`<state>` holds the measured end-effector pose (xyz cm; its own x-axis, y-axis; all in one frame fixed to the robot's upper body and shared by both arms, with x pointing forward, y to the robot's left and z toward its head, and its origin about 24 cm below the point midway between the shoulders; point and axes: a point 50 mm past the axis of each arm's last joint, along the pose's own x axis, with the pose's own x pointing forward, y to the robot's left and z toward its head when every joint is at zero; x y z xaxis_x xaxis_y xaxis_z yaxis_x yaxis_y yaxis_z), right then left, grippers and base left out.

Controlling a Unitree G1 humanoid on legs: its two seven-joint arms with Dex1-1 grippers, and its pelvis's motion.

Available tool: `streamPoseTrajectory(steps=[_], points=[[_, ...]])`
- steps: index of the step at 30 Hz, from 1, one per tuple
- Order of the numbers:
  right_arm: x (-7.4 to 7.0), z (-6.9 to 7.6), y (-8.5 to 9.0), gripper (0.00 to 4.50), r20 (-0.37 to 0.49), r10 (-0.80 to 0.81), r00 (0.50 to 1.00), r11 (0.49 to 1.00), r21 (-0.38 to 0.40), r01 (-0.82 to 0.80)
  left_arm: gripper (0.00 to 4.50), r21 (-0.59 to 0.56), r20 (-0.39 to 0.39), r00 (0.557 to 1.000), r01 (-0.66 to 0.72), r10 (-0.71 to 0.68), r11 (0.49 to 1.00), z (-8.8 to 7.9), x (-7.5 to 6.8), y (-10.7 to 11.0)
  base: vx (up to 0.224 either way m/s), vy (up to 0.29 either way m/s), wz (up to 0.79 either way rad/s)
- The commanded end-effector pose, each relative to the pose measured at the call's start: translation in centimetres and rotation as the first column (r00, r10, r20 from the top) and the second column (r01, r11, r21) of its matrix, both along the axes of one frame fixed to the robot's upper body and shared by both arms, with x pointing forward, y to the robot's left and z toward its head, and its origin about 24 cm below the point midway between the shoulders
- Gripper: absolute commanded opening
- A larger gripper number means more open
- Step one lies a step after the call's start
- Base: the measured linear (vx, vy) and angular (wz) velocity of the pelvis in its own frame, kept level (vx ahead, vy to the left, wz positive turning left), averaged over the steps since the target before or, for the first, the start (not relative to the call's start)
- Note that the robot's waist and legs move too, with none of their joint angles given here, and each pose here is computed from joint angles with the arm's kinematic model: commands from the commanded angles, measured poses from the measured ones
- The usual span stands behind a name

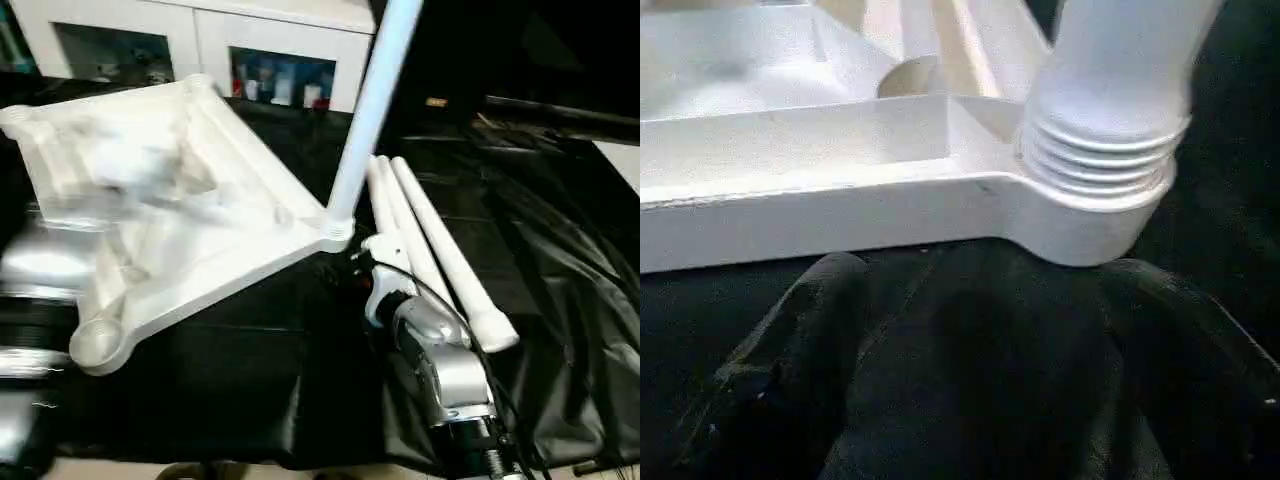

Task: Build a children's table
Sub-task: Rotate leg to tighten, then rotate table base

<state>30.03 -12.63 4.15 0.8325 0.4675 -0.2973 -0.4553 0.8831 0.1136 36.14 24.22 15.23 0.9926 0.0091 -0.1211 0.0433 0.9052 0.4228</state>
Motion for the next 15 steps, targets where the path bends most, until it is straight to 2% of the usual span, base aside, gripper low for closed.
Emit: streamPoseTrajectory(steps=[1, 2, 5, 6, 11, 13, 14, 15], points=[[0.0, -0.6, -0.6, 3.92, -0.033, -0.033, 0.999, 0.999, -0.041, 0.032, 1.96, 0.027, 0.007, 0.998, -0.064, 0.064, 0.998, 0.0, -0.3, 0.8, 0.000, 0.000, 0.00], [0.6, -0.8, -0.2, 3.92, -0.052, -0.050, 0.997, 0.997, -0.063, 0.047, 2.09, 0.108, 0.030, 0.976, -0.216, 0.214, 0.971, 0.2, -1.5, 4.1, 0.000, 0.000, 0.00], [1.3, -1.1, 0.9, 3.92, -0.057, -0.023, 0.998, 0.997, -0.076, 0.019, 2.09, 0.204, -0.022, 0.949, -0.304, 0.315, 0.930, -0.9, -3.3, 7.2, 0.000, 0.000, 0.00], [1.7, -1.3, 1.6, 3.92, -0.060, -0.001, 0.998, 0.996, -0.086, -0.004, 2.09, 0.245, -0.060, 0.933, -0.330, 0.354, 0.912, -1.8, -4.3, 8.4, 0.000, 0.000, 0.00], [2.3, -1.3, 2.5, 3.92, -0.066, 0.013, 0.998, 0.996, -0.084, -0.019, 2.09, 0.269, -0.116, 0.917, -0.341, 0.382, 0.901, -3.1, -5.5, 9.2, 0.000, 0.000, 0.00], [2.8, -1.4, 3.0, 3.92, -0.065, 0.020, 0.998, 0.996, -0.088, -0.026, 2.09, 0.254, -0.183, 0.919, -0.298, 0.349, 0.920, -4.0, -6.0, 8.2, 0.000, 0.000, 0.00], [2.8, -1.4, 3.0, 3.92, -0.065, 0.020, 0.998, 0.996, -0.088, -0.026, 2.09, 0.254, -0.183, 0.919, -0.298, 0.349, 0.920, -4.0, -6.0, 8.2, 0.000, 0.000, 0.00], [3.2, -1.3, 3.4, 3.92, -0.059, 0.033, 0.998, 0.995, -0.089, -0.038, 2.09, 0.212, -0.251, 0.926, -0.233, 0.283, 0.949, -4.9, -6.1, 6.9, 0.000, 0.000, 0.00]])
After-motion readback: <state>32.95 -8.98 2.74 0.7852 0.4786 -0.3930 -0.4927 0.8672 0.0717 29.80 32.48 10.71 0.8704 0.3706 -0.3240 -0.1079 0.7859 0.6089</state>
